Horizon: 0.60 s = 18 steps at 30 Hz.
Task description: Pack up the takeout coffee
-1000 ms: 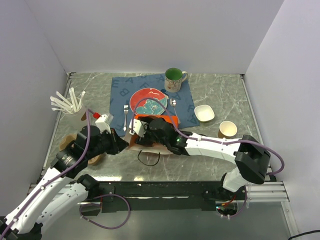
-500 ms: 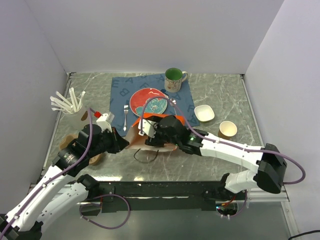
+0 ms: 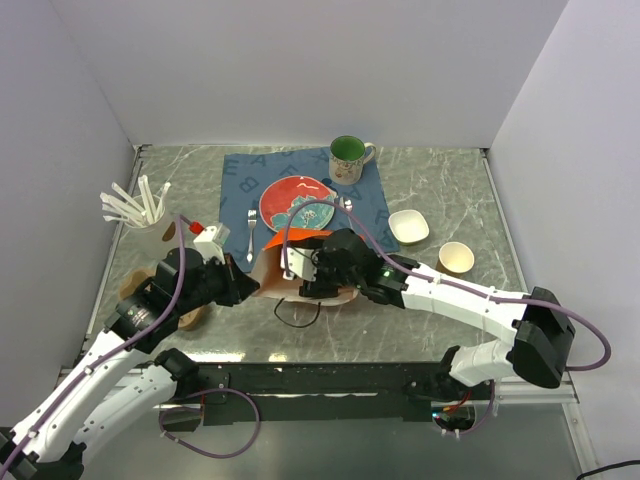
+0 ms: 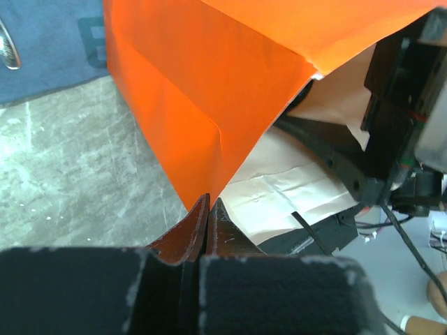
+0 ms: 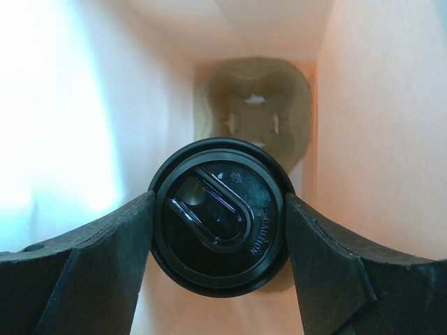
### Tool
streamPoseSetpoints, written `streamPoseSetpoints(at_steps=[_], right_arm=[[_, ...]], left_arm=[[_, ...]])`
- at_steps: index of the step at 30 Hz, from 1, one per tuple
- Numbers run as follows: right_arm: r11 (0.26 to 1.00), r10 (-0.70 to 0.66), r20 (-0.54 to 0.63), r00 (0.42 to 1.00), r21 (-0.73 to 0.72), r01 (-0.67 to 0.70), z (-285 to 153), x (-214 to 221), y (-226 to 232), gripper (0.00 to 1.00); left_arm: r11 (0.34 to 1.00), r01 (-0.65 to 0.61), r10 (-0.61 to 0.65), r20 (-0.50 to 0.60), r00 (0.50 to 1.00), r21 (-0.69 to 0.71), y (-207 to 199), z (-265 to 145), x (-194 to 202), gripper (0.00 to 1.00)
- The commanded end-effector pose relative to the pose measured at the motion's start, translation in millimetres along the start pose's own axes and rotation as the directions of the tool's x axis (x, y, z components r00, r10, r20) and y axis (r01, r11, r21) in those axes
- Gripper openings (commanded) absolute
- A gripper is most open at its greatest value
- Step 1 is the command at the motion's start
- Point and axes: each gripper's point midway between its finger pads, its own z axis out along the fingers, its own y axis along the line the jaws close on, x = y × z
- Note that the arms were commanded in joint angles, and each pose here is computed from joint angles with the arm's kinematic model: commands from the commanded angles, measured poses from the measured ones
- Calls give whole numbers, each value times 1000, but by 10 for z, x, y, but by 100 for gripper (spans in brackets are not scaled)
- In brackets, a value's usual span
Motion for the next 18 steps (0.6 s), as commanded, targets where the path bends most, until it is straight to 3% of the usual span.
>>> streamPoseSetpoints(at_steps=[1,6,18], right_arm=[[999,-31,47,998,23,30,-44,-253,-141,34],[996,-72,-6,997,45,72,-109,-165,-194,34],[992,-62,-37,997,107,65,-122,25,-284,34]], left_arm=[[1000,-7,7,70,998,-13,-42,-67,-195,1],[999,5,-1,133,991,-33,27,-97,-246,1],[1000,-15,12,109,994,27,-39,-34,-168,1]])
